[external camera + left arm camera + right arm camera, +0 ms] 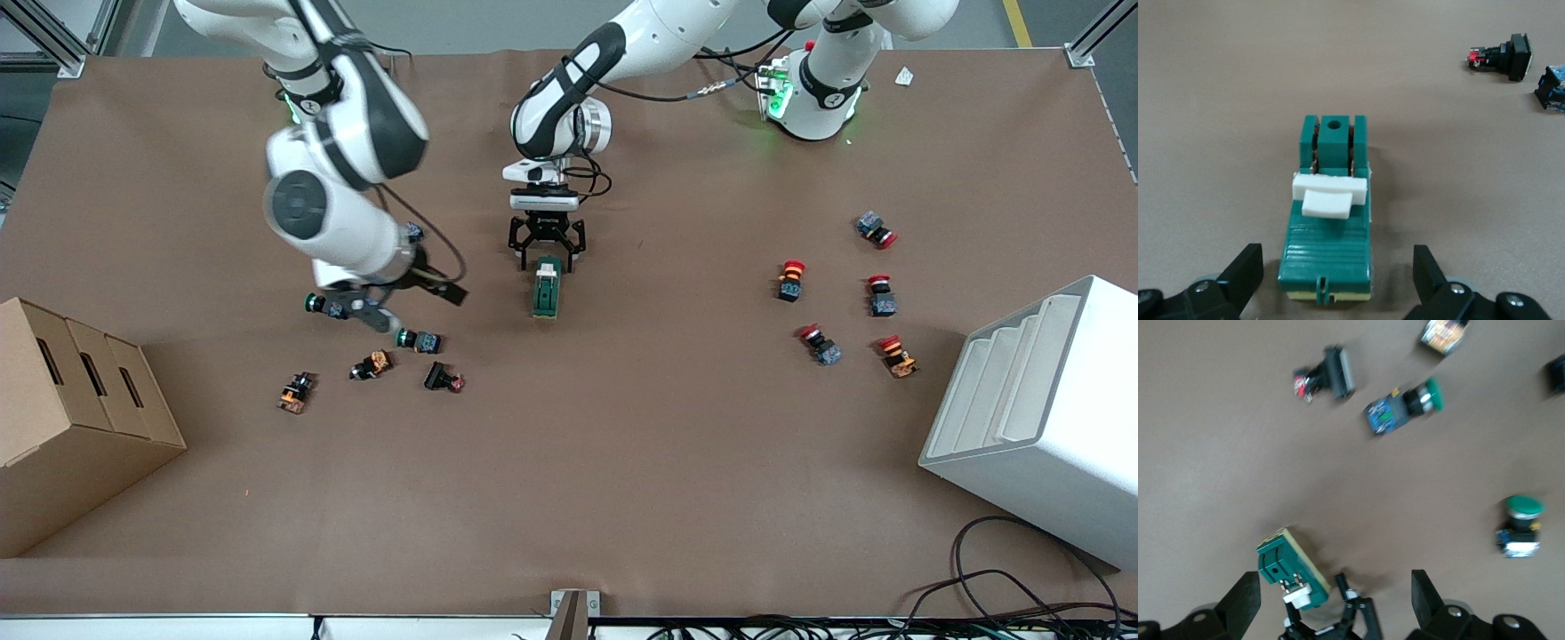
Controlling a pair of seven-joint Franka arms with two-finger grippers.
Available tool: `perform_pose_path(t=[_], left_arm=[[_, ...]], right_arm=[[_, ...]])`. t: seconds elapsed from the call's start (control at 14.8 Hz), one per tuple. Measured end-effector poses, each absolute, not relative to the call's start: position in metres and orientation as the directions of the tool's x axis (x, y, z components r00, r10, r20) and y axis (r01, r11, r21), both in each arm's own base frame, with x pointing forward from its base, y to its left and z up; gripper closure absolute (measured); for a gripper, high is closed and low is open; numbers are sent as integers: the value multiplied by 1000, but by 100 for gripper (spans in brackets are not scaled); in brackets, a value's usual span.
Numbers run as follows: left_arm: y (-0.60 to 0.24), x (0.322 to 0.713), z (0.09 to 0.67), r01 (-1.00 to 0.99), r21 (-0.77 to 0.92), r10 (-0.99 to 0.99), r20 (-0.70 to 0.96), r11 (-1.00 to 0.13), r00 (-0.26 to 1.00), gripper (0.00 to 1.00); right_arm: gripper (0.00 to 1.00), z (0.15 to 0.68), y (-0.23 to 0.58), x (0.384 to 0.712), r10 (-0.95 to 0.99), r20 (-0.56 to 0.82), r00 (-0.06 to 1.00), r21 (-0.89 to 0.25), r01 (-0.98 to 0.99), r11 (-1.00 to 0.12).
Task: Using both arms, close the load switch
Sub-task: 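Hold the switch with the left gripper while the right gripper reaches the handle, then push the white handle over with the right gripper into the closed position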
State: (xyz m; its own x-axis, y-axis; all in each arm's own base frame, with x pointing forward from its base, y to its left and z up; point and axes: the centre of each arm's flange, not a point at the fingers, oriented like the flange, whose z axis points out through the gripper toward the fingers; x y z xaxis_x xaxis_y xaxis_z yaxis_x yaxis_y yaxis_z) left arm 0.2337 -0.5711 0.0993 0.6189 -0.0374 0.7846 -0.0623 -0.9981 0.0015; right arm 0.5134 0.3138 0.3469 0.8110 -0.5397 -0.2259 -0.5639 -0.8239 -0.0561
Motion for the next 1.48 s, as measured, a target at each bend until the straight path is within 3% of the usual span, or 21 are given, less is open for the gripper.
perform_pose_path(t=[0.47,1.48], left_arm=[[-569,224,94,-46,-14,-39,810,-999,585,0],[-568,222,91,-49,-9,-36,820,-999,572,0]], right_arm=[[0,269,393,478,-538,-276,796,-102,-581,-807],[0,194,460,423,-562,-282,778,-141,-613,-777]])
